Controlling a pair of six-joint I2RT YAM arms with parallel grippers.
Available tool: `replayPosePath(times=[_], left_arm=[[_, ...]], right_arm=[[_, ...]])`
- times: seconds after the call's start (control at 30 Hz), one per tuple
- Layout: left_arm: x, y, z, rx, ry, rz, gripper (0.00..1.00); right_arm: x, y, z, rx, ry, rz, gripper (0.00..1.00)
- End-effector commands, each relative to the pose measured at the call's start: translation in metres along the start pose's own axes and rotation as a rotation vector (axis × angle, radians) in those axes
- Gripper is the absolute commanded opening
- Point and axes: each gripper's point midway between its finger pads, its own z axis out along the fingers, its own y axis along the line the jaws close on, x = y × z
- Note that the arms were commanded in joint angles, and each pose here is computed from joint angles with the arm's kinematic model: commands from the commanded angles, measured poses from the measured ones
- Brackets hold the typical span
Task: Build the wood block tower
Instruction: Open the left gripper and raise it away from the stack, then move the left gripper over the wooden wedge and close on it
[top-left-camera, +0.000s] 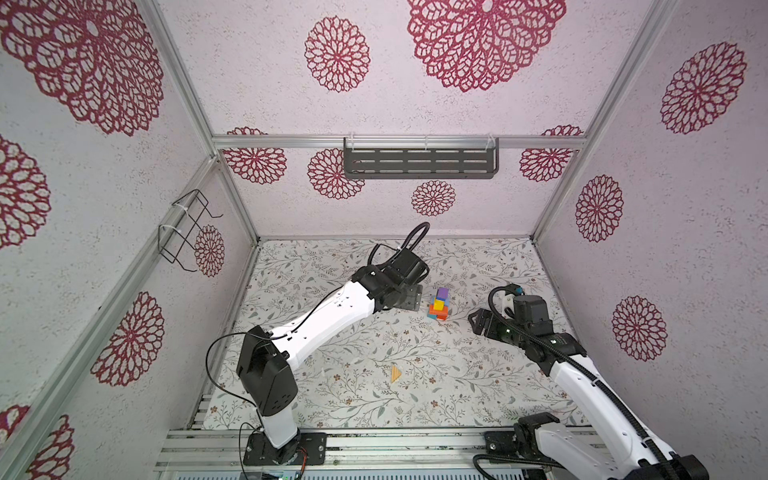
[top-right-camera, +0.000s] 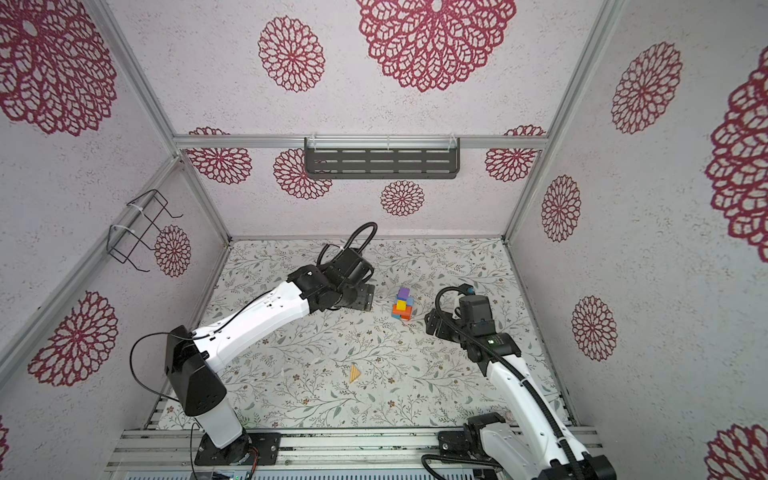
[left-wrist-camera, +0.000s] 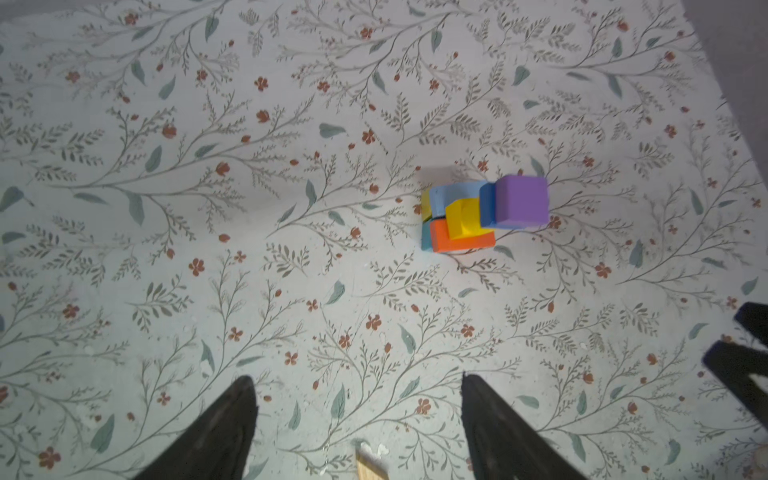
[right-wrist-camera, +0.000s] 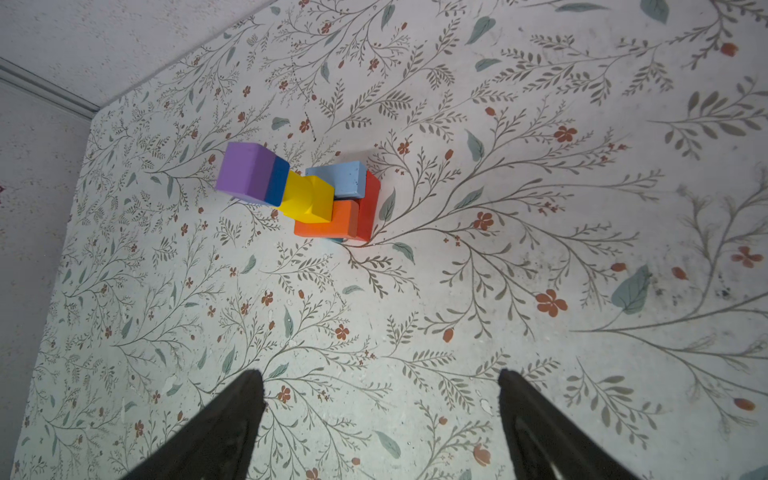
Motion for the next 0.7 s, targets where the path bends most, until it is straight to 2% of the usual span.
replayPosePath(times=[0.0, 0.17, 0.33, 0.67], left_arm=[[0.027, -0.005, 0.005, -0.005, 0.032, -0.006, 0.77], [0.074, -0.009, 0.025, -0.026, 0.109, -0.006, 0.73], [0.11, -0.012, 0.034, -0.041, 0.151, -0.039, 0.73], [0.155, -0.021, 0.053, -0.027, 0.217, -0.121, 0.66]], right_arm=[[-0.014, 0.009, -0.006, 0.002, -0.044, 0.009, 0.92], [-0.014, 0.015, -0.003, -0.001, -0.047, 0.01, 0.92], [-0.012, 0.018, -0.001, -0.001, -0.046, 0.01, 0.92], [-0.009, 0.022, 0.0, -0.001, -0.046, 0.01, 0.91]])
